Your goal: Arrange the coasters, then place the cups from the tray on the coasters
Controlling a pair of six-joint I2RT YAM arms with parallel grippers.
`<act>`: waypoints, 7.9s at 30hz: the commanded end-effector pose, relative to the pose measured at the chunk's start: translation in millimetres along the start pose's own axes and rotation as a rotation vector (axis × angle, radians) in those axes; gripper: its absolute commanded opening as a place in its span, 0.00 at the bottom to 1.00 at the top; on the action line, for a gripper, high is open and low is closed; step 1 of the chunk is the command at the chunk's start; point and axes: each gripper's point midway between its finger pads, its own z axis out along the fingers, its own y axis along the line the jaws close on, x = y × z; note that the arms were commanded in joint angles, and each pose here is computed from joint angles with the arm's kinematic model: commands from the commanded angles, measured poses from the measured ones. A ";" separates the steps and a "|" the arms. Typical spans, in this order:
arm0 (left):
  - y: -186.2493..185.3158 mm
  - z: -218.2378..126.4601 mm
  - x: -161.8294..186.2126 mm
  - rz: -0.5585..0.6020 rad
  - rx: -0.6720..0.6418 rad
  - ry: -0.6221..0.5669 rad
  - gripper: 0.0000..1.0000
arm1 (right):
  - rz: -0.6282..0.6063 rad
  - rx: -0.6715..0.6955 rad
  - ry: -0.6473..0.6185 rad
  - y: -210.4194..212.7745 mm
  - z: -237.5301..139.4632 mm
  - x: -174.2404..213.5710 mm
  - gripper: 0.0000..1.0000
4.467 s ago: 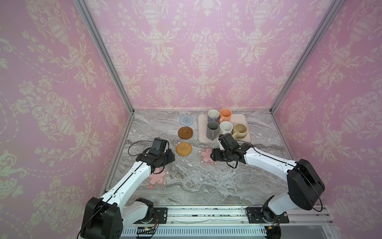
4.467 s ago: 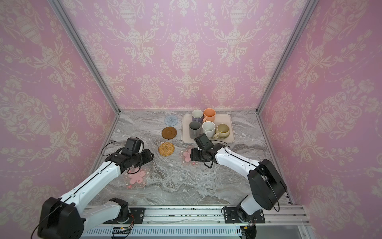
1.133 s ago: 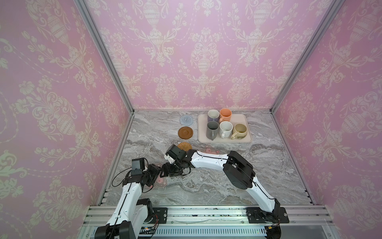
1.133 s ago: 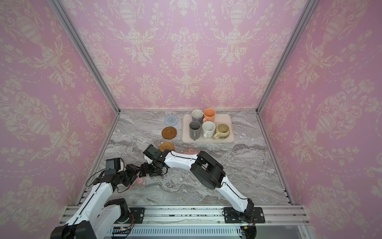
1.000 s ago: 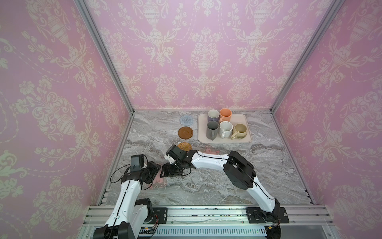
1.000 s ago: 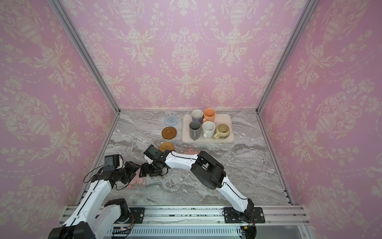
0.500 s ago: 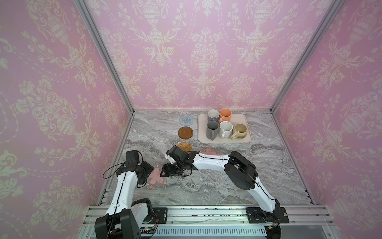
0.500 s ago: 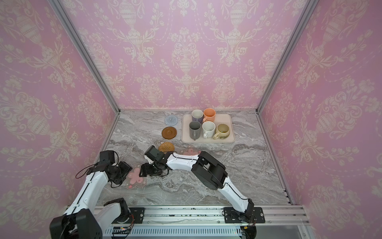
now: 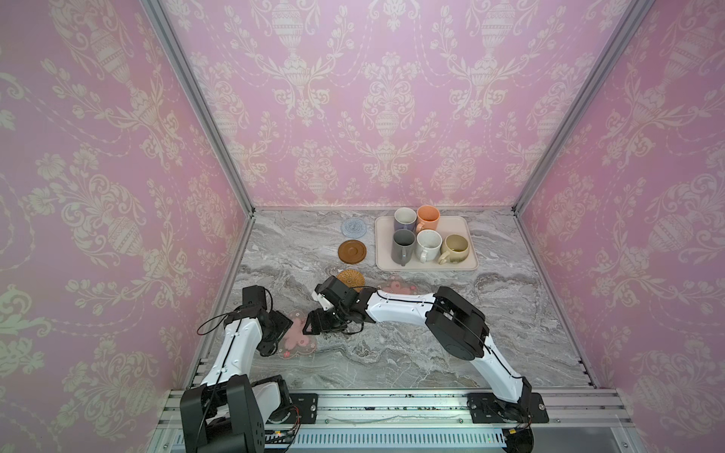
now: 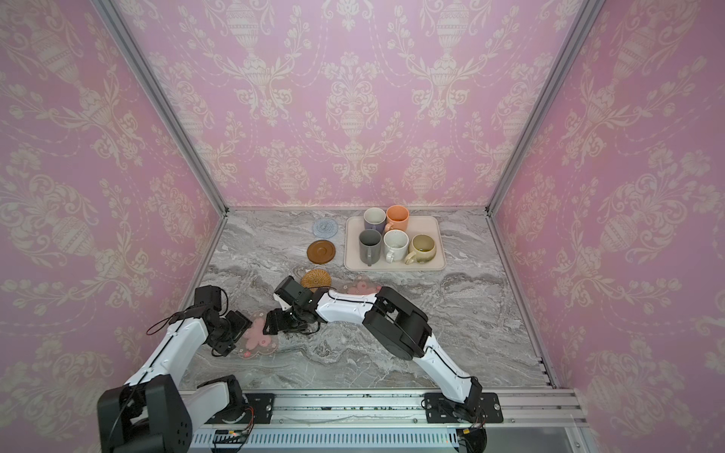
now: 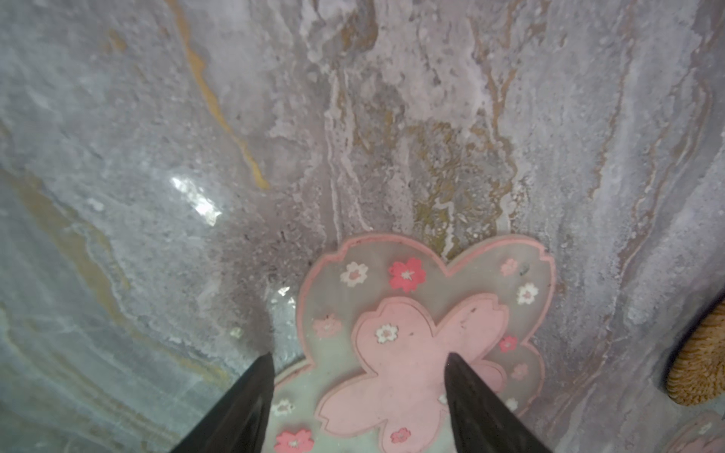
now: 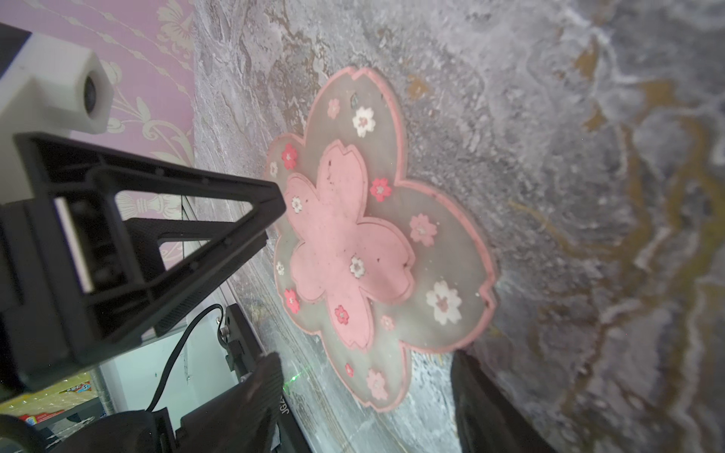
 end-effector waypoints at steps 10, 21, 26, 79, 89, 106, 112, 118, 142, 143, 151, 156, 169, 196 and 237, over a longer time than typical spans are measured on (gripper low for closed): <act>-15.6 15.3 30.6 -0.014 0.181 0.073 0.70 | 0.082 0.099 0.051 -53.4 14.1 17.1 0.71; -24.5 24.4 33.2 -0.018 0.225 0.073 0.70 | 0.098 0.125 0.045 -69.8 16.4 0.3 0.71; -26.2 32.1 26.7 -0.032 0.220 0.057 0.70 | 0.099 0.135 0.064 -73.5 24.8 -6.7 0.71; -101.3 56.8 -66.1 0.040 0.222 -0.032 0.68 | 0.138 0.178 -0.111 -92.6 22.4 -129.0 0.71; -108.4 -1.9 -87.2 0.128 0.200 -0.168 0.68 | 0.104 0.181 -0.191 -75.0 -35.7 -134.3 0.71; -183.9 -39.7 -20.2 0.440 0.397 -0.097 0.59 | 0.061 0.232 -0.303 -78.2 -119.9 -110.8 0.69; -202.4 -12.0 -6.1 0.433 0.413 -0.036 0.55 | 0.052 0.243 -0.321 -87.2 -123.0 -121.1 0.65; -211.5 0.7 -1.6 0.413 0.433 -0.011 0.52 | 0.036 0.294 -0.324 -107.0 -116.5 -133.4 0.53; -206.9 -10.9 -8.3 0.434 0.425 -0.070 0.49 | 0.064 0.348 -0.155 -126.4 -54.7 -77.2 0.27; -206.9 -11.4 -10.2 0.437 0.422 -0.078 0.49 | 0.063 0.347 -0.148 -124.6 -53.0 -73.2 0.28; -214.1 -12.0 -44.9 0.469 0.324 -0.138 0.51 | 0.076 0.364 -0.147 -127.1 -59.2 -55.3 0.29; -219.0 -9.9 -75.0 0.541 0.181 -0.204 0.53 | 0.074 0.327 -0.159 -112.8 -66.8 -61.5 0.33; -256.5 39.7 -84.3 0.523 0.248 -0.118 0.41 | 0.037 0.208 -0.277 -48.0 -111.7 -89.3 0.51; -206.0 78.3 -54.3 0.489 0.144 0.000 0.44 | 0.022 0.280 -0.379 -56.0 -172.4 -89.4 0.51; -241.9 -52.2 -13.7 0.652 0.417 -0.088 0.37 | 0.126 0.571 -0.557 -162.5 -326.9 -22.5 0.60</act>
